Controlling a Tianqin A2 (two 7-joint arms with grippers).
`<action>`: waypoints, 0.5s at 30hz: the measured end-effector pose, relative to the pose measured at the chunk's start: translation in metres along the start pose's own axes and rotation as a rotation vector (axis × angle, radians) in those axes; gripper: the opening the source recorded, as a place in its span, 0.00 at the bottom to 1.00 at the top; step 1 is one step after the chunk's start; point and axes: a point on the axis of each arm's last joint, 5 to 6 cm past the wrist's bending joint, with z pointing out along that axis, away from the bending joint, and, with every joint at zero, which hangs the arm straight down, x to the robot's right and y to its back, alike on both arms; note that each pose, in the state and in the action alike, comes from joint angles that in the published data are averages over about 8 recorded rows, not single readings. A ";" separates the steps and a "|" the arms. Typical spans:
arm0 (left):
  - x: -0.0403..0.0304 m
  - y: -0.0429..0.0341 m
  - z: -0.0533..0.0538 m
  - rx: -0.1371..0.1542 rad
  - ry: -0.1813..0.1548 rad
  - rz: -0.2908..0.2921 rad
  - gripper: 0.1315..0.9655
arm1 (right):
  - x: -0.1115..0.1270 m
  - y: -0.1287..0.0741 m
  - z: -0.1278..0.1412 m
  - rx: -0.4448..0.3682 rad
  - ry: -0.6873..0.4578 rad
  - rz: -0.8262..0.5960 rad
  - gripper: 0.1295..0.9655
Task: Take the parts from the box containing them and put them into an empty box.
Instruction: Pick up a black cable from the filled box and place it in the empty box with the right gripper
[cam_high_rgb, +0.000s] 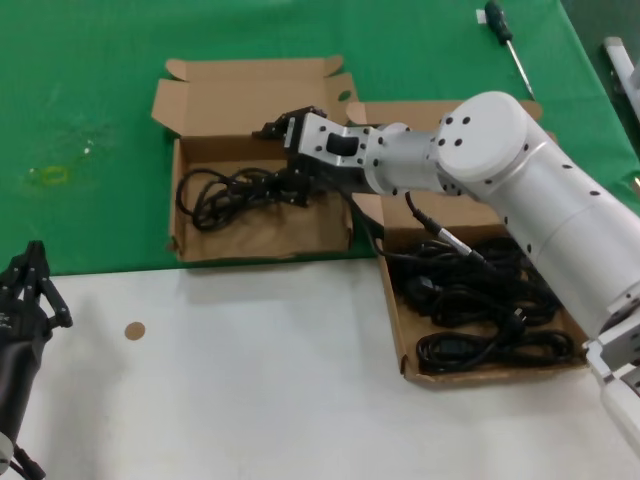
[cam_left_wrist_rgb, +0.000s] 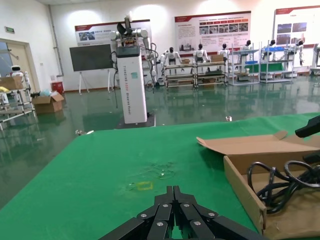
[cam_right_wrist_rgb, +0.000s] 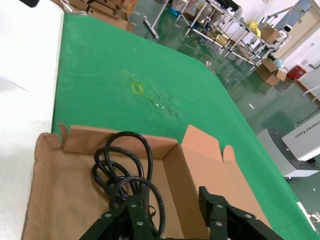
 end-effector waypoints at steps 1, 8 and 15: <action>0.0000 0.0000 0.000 0.000 0.000 0.000 0.02 | 0.000 0.000 -0.001 0.002 0.000 0.001 0.25; 0.0000 0.0000 0.000 0.000 0.000 0.000 0.02 | 0.000 -0.001 -0.010 0.015 0.005 0.013 0.39; 0.0000 0.0000 0.000 0.000 0.000 0.000 0.02 | 0.004 0.000 -0.022 0.023 0.023 0.035 0.50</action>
